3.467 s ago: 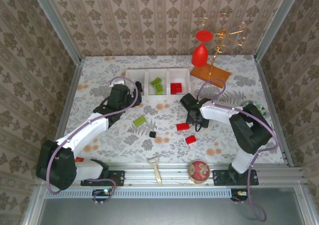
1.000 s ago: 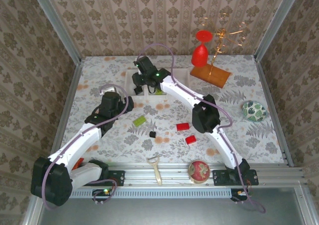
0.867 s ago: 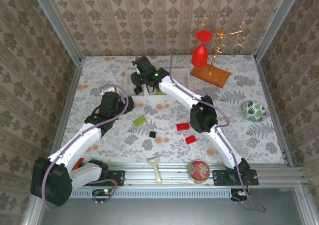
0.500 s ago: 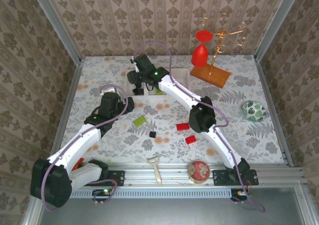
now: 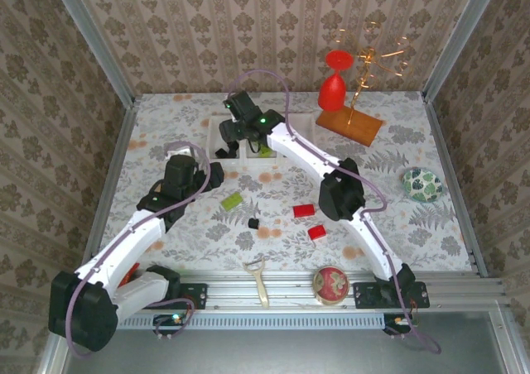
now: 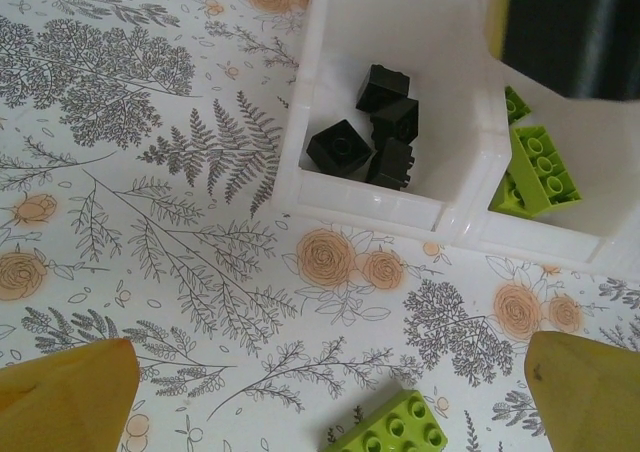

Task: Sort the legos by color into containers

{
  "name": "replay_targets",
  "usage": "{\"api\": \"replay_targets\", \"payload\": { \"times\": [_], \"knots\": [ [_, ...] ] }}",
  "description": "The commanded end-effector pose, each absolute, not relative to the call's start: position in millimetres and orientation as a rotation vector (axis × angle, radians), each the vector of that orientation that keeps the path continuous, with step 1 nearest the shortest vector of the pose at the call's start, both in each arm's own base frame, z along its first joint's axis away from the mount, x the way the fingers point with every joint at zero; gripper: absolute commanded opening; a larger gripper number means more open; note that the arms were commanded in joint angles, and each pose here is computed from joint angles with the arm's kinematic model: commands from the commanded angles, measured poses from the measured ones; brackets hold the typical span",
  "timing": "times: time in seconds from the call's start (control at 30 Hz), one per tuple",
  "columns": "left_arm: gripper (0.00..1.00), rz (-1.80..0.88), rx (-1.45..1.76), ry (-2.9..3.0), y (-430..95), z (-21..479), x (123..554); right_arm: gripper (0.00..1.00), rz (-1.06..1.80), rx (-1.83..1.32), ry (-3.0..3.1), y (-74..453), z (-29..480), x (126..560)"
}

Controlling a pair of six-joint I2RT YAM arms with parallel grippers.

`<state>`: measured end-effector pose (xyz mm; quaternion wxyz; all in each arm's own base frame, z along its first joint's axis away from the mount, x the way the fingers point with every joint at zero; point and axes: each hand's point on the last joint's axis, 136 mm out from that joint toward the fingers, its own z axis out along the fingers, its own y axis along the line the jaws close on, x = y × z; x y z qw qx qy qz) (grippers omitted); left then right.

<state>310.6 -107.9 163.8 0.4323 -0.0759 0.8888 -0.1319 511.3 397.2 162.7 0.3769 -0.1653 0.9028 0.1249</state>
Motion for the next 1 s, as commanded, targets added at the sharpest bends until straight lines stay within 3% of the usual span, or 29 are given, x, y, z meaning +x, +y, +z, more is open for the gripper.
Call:
{"api": "replay_targets", "payload": {
  "times": [0.0, 0.27, 0.57, 0.97],
  "knots": [
    [1.00, -0.332, -0.174, 2.255, -108, 158, 301, 0.63, 0.283, -0.278, 2.297, 362, 213, 494],
    [1.00, -0.356, -0.153, 2.272, -112, 157, 296, 0.65, 0.182, -0.040, 2.427, 281, 200, 419],
    [1.00, -0.384, -0.112, 2.295, -122, 153, 294, 0.72, -0.018, 0.257, 2.593, 177, 150, 312],
    [1.00, -0.416, -0.037, 2.331, -147, 147, 297, 0.85, -0.061, 0.541, 2.674, 129, 115, 237]
  ]
}}
